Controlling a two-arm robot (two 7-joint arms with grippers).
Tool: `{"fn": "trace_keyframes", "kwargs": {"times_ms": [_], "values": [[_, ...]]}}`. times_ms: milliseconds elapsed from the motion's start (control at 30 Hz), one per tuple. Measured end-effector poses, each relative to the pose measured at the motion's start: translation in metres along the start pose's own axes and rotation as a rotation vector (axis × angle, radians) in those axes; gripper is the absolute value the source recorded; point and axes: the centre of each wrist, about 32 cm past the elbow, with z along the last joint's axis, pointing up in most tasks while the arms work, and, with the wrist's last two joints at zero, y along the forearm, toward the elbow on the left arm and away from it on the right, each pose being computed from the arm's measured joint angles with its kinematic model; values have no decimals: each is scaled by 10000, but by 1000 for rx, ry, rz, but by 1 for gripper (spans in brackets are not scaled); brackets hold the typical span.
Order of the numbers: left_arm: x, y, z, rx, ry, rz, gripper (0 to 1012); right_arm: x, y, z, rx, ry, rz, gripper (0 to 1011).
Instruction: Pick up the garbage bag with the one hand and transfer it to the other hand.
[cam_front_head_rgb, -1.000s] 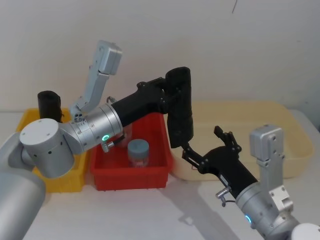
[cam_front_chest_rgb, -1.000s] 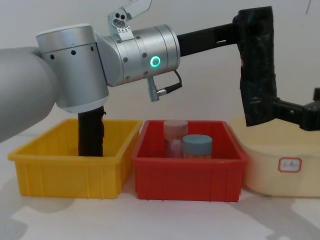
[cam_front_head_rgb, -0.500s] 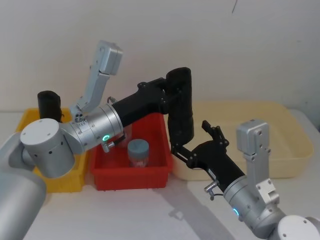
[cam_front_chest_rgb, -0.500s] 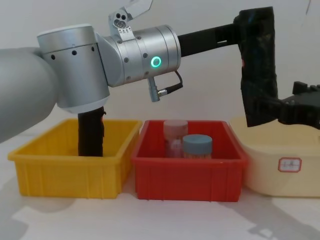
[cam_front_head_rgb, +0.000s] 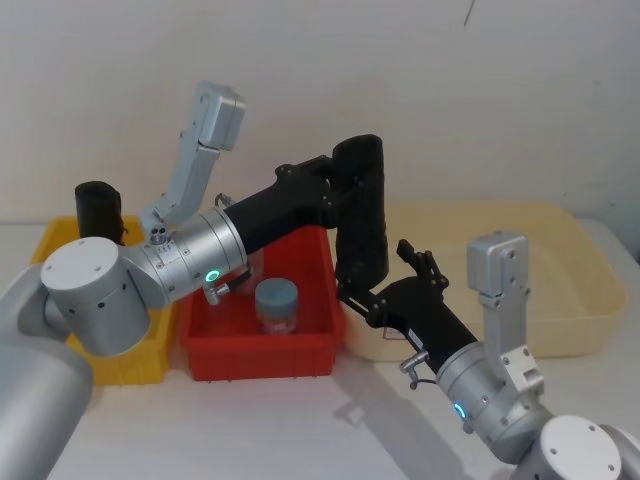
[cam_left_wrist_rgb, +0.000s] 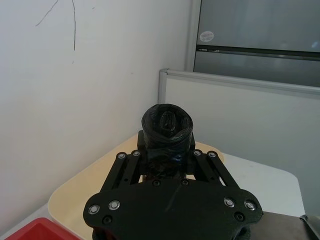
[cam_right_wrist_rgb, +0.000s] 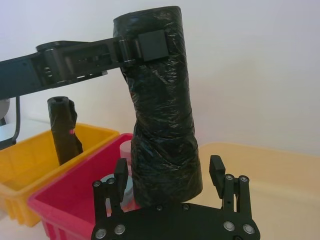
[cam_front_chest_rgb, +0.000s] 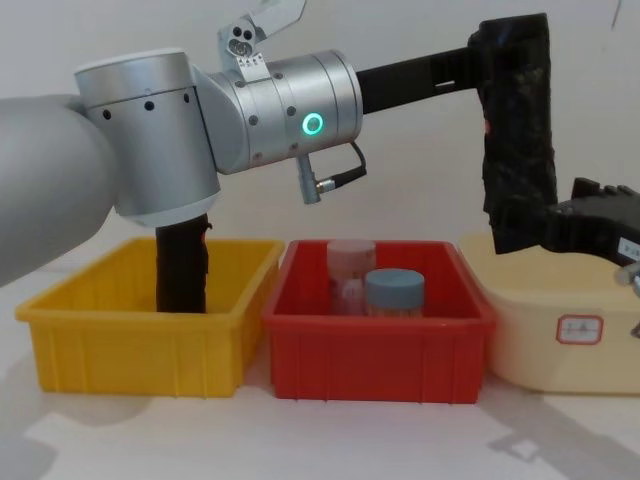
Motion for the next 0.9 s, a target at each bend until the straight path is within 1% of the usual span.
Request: {"fn": "trace_keyframes", "kwargs": {"times_ms": [600,767,900], "values": [[0,0,0,0,0,0,375,46,191,-74,3,34,10,1001],[0,0,0,0,0,0,375,49,224,-82,-1,31,14,1001],[0,0,0,0,0,0,375,50,249,-78,-9,18,18,1001]]}}
